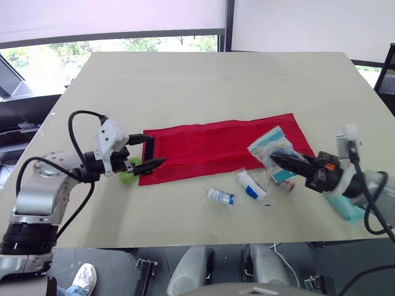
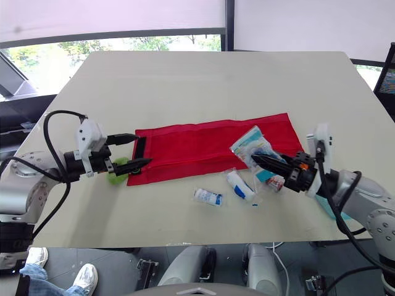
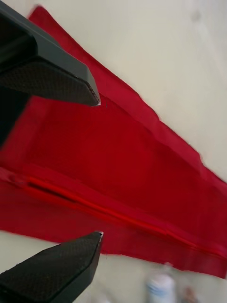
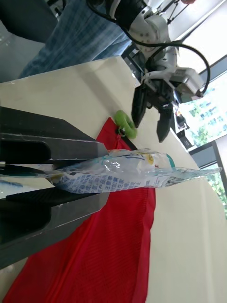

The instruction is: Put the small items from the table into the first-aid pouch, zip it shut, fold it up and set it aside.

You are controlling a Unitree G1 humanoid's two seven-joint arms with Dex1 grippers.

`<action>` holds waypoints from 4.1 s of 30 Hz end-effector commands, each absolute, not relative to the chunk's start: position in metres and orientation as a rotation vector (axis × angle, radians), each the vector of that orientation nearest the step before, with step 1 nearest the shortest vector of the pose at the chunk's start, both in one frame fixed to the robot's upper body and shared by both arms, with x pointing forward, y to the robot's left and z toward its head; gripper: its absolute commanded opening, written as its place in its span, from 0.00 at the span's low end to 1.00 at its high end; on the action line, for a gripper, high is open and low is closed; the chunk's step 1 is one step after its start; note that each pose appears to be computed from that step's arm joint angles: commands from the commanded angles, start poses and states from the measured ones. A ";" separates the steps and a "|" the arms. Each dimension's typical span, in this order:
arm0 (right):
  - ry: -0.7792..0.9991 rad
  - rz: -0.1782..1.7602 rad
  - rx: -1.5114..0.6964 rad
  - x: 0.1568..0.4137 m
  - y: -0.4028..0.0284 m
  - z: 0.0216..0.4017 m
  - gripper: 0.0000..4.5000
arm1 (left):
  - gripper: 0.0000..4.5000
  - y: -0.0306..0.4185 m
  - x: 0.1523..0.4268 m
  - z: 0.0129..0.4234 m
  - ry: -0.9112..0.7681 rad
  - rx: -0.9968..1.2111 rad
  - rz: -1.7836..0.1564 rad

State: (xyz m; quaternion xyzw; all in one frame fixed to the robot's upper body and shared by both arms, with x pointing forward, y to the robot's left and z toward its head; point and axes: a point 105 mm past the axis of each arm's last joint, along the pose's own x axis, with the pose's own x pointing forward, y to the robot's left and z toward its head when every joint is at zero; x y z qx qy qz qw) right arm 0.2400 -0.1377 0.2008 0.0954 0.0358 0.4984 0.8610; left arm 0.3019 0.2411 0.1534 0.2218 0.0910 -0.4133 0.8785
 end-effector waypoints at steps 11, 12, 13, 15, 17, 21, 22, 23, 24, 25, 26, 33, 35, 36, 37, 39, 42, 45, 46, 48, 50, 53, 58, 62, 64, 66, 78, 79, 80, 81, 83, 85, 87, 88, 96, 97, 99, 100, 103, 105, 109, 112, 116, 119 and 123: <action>0.058 1.070 -0.010 0.235 -0.146 0.198 0.03 | 0.99 0.254 0.306 0.131 0.275 0.549 -0.923; 0.049 1.076 -0.022 0.236 -0.144 0.198 0.03 | 0.99 0.254 0.309 0.131 0.279 0.559 -0.938; 0.024 1.088 -0.036 0.236 -0.141 0.200 0.03 | 0.99 0.253 0.312 0.131 0.282 0.566 -0.950; 0.009 1.107 -0.078 0.236 -0.137 0.200 0.03 | 0.99 0.251 0.317 0.133 0.288 0.572 -0.977; 0.003 1.131 -0.125 0.235 -0.132 0.198 0.03 | 0.99 0.249 0.321 0.135 0.292 0.563 -0.999; 0.011 1.146 -0.168 0.233 -0.125 0.191 0.03 | 0.99 0.242 0.331 0.138 0.312 0.524 -1.029; 0.008 1.144 -0.170 0.233 -0.124 0.190 0.03 | 0.99 0.241 0.333 0.139 0.313 0.510 -1.032; 0.004 1.140 -0.170 0.233 -0.123 0.190 0.03 | 0.99 0.239 0.335 0.139 0.318 0.515 -1.040; 0.002 1.138 -0.170 0.233 -0.123 0.190 0.03 | 0.99 0.239 0.337 0.139 0.323 0.521 -1.045; -0.002 1.136 -0.170 0.234 -0.122 0.190 0.03 | 0.99 0.238 0.338 0.138 0.327 0.536 -1.051; -0.005 1.134 -0.170 0.234 -0.122 0.190 0.03 | 0.99 0.238 0.338 0.137 0.330 0.545 -1.054; -0.021 1.110 -0.162 0.233 -0.122 0.193 0.03 | 0.99 0.232 0.337 0.122 0.363 0.658 -1.120; -0.023 1.105 -0.158 0.232 -0.121 0.193 0.03 | 0.99 0.234 0.339 0.120 0.361 0.692 -1.107; -0.024 1.104 -0.156 0.231 -0.120 0.193 0.03 | 0.99 0.235 0.341 0.119 0.357 0.699 -1.098; -0.024 1.103 -0.156 0.231 -0.120 0.193 0.03 | 0.99 0.235 0.342 0.119 0.352 0.704 -1.095; -0.026 1.101 -0.156 0.231 -0.119 0.194 0.03 | 0.99 0.235 0.344 0.118 0.341 0.737 -1.089; -0.028 1.101 -0.155 0.232 -0.119 0.194 0.03 | 0.88 0.234 0.345 0.116 0.336 0.755 -1.090; -0.028 1.102 -0.153 0.232 -0.118 0.194 0.03 | 0.68 0.233 0.345 0.115 0.332 0.740 -1.096; -0.028 1.103 -0.152 0.232 -0.117 0.194 0.03 | 0.52 0.233 0.345 0.115 0.335 0.731 -1.099; -0.028 1.104 -0.152 0.233 -0.117 0.194 0.03 | 0.39 0.233 0.344 0.113 0.347 0.713 -1.107; -0.030 1.104 -0.152 0.233 -0.116 0.194 0.03 | 0.23 0.233 0.342 0.108 0.369 0.707 -1.121; -0.031 1.104 -0.151 0.233 -0.116 0.194 0.03 | 0.03 0.234 0.340 0.102 0.398 0.664 -1.125; -0.029 1.098 -0.155 0.233 -0.116 0.193 0.03 | 0.03 0.229 0.340 0.107 0.398 0.547 -1.141; -0.032 1.096 -0.148 0.232 -0.115 0.194 0.03 | 0.03 0.225 0.334 0.116 0.400 0.463 -1.181; -0.032 1.091 -0.133 0.232 -0.114 0.194 0.03 | 0.03 0.224 0.330 0.121 0.399 0.432 -1.193; -0.025 1.086 -0.103 0.232 -0.111 0.193 0.03 | 0.03 0.222 0.328 0.127 0.391 0.396 -1.198; 0.192 1.019 0.238 0.243 -0.066 0.167 0.03 | 0.03 0.171 0.325 0.144 0.248 0.138 -1.131; 0.208 1.005 0.276 0.247 -0.063 0.167 0.03 | 0.03 0.165 0.323 0.142 0.245 0.132 -1.130; 0.235 0.997 0.326 0.250 -0.059 0.167 0.03 | 0.03 0.159 0.323 0.140 0.240 0.123 -1.125; 0.255 0.994 0.359 0.251 -0.057 0.167 0.03 | 0.03 0.155 0.322 0.139 0.237 0.117 -1.120; 0.298 0.985 0.408 0.253 -0.053 0.167 0.03 | 0.03 0.151 0.323 0.138 0.233 0.109 -1.109; 0.367 0.969 0.493 0.256 -0.043 0.165 0.03 | 0.03 0.140 0.327 0.139 0.201 0.096 -1.089; 0.427 0.958 0.538 0.257 -0.034 0.161 0.03 | 0.03 0.132 0.330 0.140 0.176 0.085 -1.072; 0.451 0.948 0.544 0.258 -0.032 0.158 0.03 | 0.03 0.130 0.331 0.141 0.166 0.080 -1.064; 0.591 0.817 0.656 0.273 -0.024 0.141 0.03 | 0.03 0.107 0.329 0.145 0.117 0.049 -1.075; 0.601 0.803 0.669 0.275 -0.023 0.140 0.03 | 0.03 0.106 0.328 0.145 0.113 0.047 -1.081; 0.616 0.785 0.688 0.277 -0.023 0.139 0.03 | 0.03 0.104 0.326 0.145 0.108 0.045 -1.089; 0.625 0.767 0.711 0.280 -0.023 0.138 0.03 | 0.03 0.102 0.324 0.145 0.103 0.050 -1.101; 0.644 0.724 0.788 0.288 -0.022 0.139 0.03 | 0.03 0.098 0.316 0.144 0.100 0.075 -1.145; 0.653 0.707 0.843 0.292 -0.020 0.141 0.03 | 0.03 0.098 0.312 0.141 0.104 0.106 -1.172; 0.687 0.683 0.910 0.296 -0.018 0.141 0.03 | 0.03 0.099 0.313 0.143 0.084 0.103 -1.160; 0.705 0.678 0.941 0.296 -0.016 0.141 0.03 | 0.03 0.099 0.313 0.143 0.080 0.099 -1.154; 0.722 0.674 0.941 0.295 -0.017 0.137 0.03 | 0.03 0.100 0.318 0.145 0.066 0.072 -1.119; 0.734 0.660 0.960 0.295 -0.017 0.132 0.03 | 0.03 0.098 0.317 0.148 0.057 0.048 -1.124; 0.724 0.633 1.002 0.300 -0.019 0.132 0.03 | 0.03 0.095 0.314 0.148 0.051 0.045 -1.138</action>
